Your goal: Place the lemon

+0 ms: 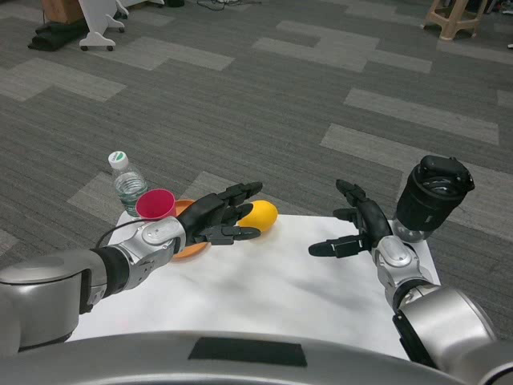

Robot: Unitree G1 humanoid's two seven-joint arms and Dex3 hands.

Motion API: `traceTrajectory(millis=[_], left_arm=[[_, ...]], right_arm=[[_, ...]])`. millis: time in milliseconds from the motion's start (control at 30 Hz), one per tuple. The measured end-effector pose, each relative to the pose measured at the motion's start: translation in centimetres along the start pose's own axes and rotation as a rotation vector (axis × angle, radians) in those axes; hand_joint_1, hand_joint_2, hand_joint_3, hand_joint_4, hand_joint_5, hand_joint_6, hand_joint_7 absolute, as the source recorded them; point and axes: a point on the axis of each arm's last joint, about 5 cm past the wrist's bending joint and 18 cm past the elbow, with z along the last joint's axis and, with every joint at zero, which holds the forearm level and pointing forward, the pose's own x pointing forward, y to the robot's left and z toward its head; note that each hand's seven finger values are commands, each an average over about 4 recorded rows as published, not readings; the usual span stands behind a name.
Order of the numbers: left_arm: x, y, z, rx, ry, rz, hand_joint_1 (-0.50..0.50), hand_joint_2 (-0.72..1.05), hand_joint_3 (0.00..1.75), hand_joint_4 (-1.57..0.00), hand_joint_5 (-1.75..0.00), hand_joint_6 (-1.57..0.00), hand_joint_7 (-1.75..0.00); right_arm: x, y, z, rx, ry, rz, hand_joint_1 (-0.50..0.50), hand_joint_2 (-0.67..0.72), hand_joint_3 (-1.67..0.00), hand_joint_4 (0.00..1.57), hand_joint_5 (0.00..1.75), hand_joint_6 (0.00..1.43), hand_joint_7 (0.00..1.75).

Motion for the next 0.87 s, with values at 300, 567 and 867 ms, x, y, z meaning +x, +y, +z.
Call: traceTrajectory(millis=[300, 567, 867], left_arm=[[-0.7, 0.6, -0.2, -0.043, -0.035, 0.036, 0.5, 0.87, 0.09, -0.11, -0.1, -0.03, 0.0], [-0.8, 0.6, 0.0, -0.057, -0.065, 0.03, 0.5, 0.87, 0.09, -0.12, -0.1, -0.03, 0.0], [-1.2, 0.6, -0.2, -0.07, -0.069, 0.033, 0.5, 0.87, 0.09, -0.15, -0.1, -0.03, 0.0]], right_arm=[[-0.1, -0.4, 0.0, 0.0, 0.0, -0.015, 0.29, -0.19, -0.32, 0.11, 1.07, 0.0, 0.14], [-0.1, -0.6, 0.0, 0.005, -0.001, -0.026, 0.29, -0.22, -0.32, 0.11, 1.07, 0.0, 0.14], [-0.1, -0.7, 0.0, 0.009, -0.002, -0.033, 0.29, -0.22, -0.32, 0.11, 1.07, 0.0, 0.14]])
